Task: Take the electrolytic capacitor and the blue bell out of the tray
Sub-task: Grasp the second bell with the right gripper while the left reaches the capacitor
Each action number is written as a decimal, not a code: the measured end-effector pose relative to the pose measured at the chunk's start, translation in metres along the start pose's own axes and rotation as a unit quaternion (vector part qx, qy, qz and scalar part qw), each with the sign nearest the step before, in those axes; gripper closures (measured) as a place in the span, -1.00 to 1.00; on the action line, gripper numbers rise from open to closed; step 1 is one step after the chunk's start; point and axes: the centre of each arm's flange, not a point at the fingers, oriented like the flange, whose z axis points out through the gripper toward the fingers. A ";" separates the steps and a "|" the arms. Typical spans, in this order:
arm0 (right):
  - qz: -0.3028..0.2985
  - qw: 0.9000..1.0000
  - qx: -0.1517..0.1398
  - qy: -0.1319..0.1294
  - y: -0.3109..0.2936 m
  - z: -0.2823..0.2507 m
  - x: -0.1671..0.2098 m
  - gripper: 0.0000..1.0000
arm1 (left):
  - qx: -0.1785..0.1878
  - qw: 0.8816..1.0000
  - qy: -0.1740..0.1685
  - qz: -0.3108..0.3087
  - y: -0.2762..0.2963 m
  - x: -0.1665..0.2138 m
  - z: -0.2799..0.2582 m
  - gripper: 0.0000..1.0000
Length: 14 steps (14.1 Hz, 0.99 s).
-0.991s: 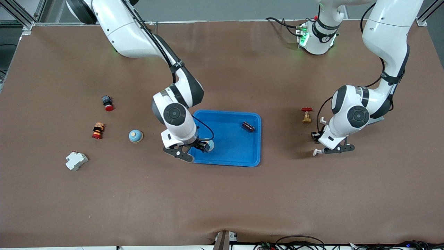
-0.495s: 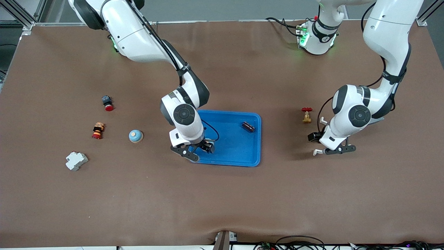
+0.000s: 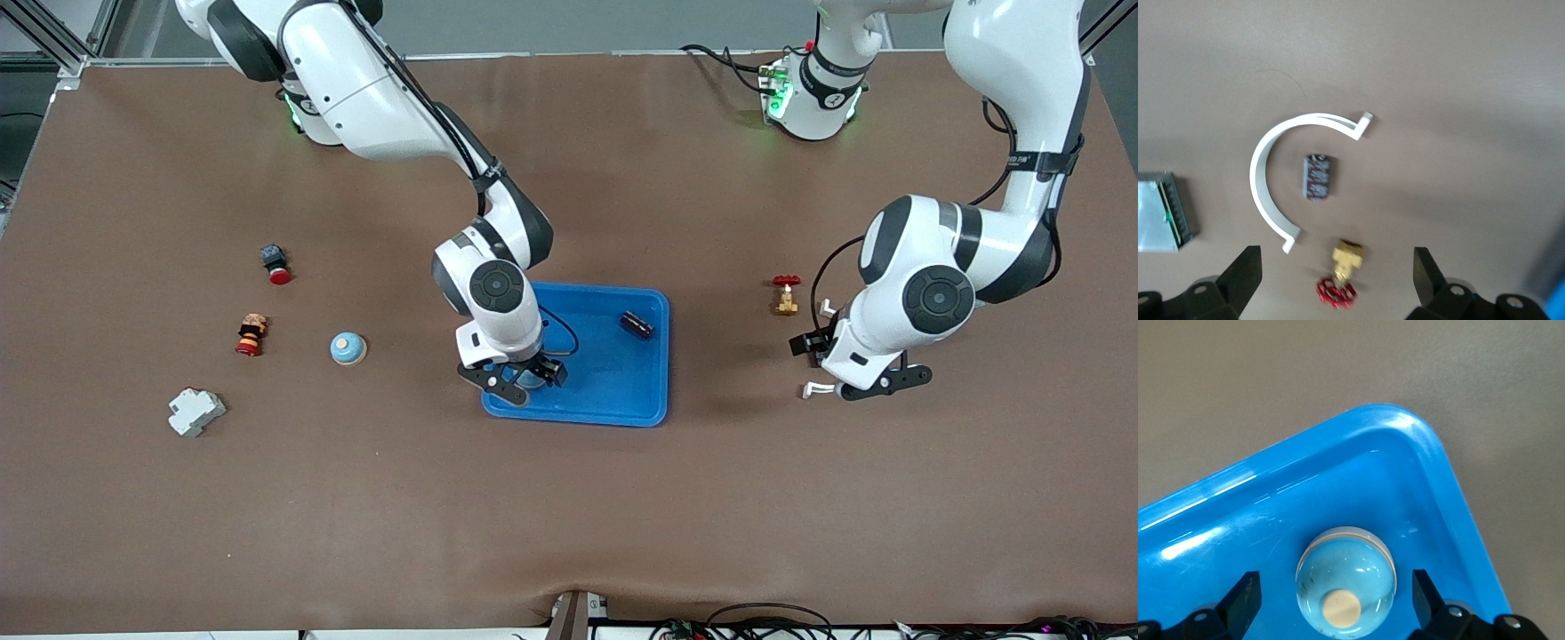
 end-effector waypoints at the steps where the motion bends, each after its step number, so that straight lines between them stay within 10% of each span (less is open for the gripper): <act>1: 0.000 1.000 0.000 0.000 0.000 0.002 -0.001 -1.00 | -0.003 1.000 0.000 -0.015 0.012 -0.005 -0.010 -1.00; 6: -0.001 1.000 0.002 0.002 -0.003 0.003 0.000 -0.99 | -0.041 0.991 -0.006 -0.129 0.088 -0.047 -0.040 -1.00; 10: 0.002 1.000 0.000 0.006 -0.004 0.003 0.001 -0.27 | -0.043 0.976 -0.025 -0.211 0.144 -0.067 -0.025 -1.00; 14: 0.005 1.000 0.002 0.007 -0.006 0.000 0.000 -0.27 | -0.061 0.959 -0.033 -0.274 0.184 -0.070 0.005 -1.00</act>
